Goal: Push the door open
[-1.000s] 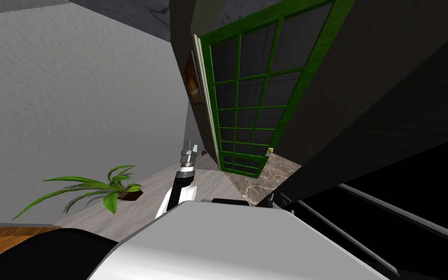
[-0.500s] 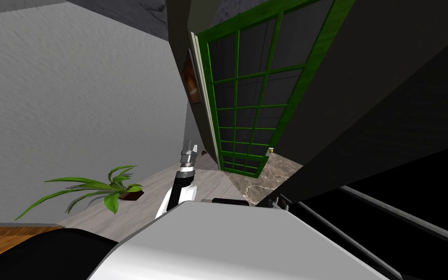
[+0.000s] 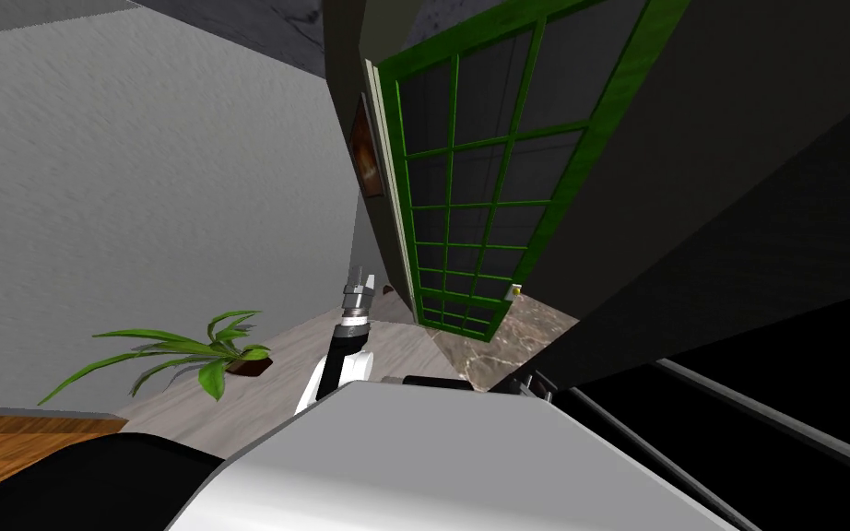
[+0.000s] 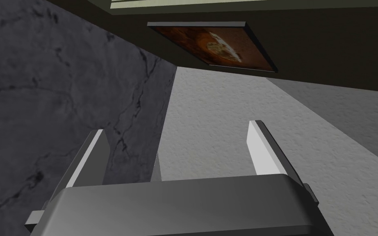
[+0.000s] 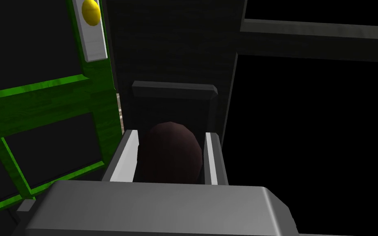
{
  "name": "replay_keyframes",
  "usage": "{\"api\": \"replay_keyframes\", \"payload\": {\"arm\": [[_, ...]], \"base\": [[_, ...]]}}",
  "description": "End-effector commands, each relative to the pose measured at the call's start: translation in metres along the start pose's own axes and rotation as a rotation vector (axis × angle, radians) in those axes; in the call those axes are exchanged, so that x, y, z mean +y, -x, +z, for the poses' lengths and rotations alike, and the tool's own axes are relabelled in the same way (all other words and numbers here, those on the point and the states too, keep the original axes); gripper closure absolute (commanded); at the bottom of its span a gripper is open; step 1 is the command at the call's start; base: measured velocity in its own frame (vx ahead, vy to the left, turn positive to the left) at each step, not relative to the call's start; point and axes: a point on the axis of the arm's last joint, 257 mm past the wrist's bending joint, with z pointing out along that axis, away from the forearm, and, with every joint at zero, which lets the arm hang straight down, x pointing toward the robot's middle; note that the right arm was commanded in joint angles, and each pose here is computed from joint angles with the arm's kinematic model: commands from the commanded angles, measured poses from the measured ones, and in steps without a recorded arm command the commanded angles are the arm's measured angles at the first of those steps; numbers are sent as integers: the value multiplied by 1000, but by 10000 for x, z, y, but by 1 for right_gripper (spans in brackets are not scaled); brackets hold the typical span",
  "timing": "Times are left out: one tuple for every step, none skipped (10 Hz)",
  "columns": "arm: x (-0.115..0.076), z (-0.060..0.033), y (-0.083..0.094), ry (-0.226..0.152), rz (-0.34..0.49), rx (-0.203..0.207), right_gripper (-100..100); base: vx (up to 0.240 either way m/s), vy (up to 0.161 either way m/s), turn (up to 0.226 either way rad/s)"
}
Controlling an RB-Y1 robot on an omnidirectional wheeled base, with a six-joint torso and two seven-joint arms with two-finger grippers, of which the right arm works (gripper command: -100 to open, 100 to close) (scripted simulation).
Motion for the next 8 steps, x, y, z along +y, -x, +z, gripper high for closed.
{"api": "replay_keyframes", "payload": {"arm": [[143,140,-64,52,-5,30,100],[183,167,-71,70,-7,33,100],[223,194,-77,89,-8,36,100],[265,220,-84,108,-9,39,100],[353,270,-96,149,-11,44,100],[398,293,-102,171,-12,46,100],[444,315,-107,194,-13,48,100],[490,334,-111,216,-13,50,100]], "base": [[82,-137,78],[103,-151,65],[105,-127,53],[83,-103,42],[89,-98,95],[93,-135,75],[81,-133,77],[78,-124,49]]}}
